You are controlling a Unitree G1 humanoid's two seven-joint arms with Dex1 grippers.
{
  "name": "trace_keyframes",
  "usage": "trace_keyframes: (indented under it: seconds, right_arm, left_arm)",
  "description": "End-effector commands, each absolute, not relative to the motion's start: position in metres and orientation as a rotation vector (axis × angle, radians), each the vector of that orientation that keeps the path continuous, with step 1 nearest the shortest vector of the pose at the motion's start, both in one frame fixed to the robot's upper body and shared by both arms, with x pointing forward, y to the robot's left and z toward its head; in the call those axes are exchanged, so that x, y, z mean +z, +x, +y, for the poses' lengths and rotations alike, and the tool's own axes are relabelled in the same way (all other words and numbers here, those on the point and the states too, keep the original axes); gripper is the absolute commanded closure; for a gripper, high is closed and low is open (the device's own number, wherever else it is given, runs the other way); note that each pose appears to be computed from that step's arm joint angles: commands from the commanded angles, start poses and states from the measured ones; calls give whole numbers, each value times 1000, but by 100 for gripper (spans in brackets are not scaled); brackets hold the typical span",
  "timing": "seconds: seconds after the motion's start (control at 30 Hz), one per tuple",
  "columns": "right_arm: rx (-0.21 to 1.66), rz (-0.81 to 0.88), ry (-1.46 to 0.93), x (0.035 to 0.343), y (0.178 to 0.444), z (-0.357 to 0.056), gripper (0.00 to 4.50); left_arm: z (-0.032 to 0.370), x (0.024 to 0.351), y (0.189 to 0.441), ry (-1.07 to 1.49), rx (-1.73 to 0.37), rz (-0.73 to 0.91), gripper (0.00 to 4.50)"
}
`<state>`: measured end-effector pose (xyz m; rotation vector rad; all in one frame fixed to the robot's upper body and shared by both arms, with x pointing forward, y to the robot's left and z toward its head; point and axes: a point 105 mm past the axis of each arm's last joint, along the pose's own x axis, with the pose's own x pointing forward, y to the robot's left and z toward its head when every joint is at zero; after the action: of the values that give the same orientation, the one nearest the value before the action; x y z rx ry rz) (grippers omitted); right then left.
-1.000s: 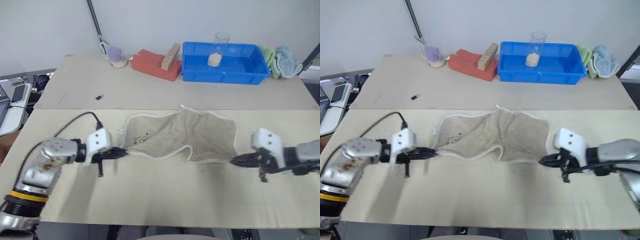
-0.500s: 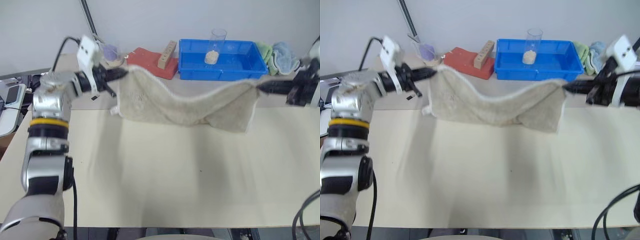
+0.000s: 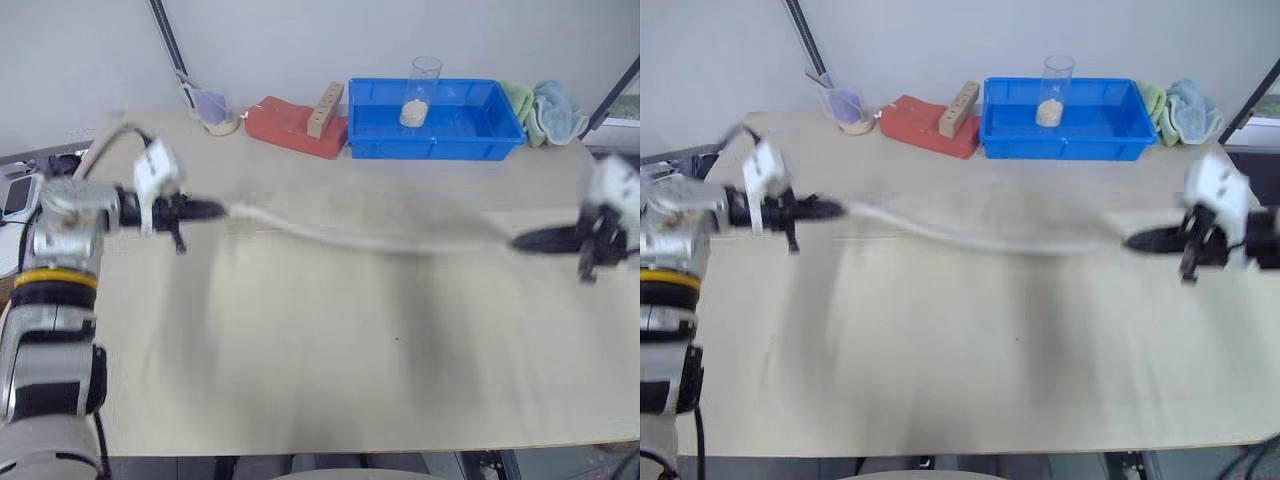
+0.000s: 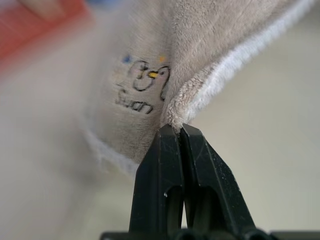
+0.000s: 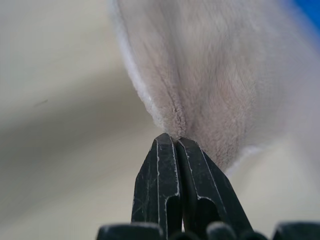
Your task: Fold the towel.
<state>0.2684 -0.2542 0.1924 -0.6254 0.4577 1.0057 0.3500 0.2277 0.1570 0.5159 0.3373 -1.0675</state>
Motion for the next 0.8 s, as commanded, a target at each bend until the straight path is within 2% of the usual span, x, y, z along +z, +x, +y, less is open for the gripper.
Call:
trace_keyframes:
  seconds: [0.03, 0.3, 0.43, 0.5, 0.63, 0.8]
  right_arm:
    - [1037, 426, -679, 188, 247, -244, 447]
    - [1150, 687, -647, 152, 191, -259, 447]
    - [1160, 738, -644, 147, 183, -266, 447]
    - [1142, 710, -628, 150, 189, -264, 447]
    - [1056, 586, -474, 175, 215, -252, 447]
    - [932, 574, -313, 186, 242, -254, 447]
  left_arm:
    - [234, 146, 320, 656, -1164, 399, 450]
    - [248, 112, 251, 587, -1318, 671, 450]
    - [240, 110, 236, 526, -1349, 703, 450]
    - [236, 113, 241, 505, -1325, 678, 450]
    - [234, 136, 274, 421, -1212, 592, 450]
    - [241, 146, 305, 335, -1117, 596, 450]
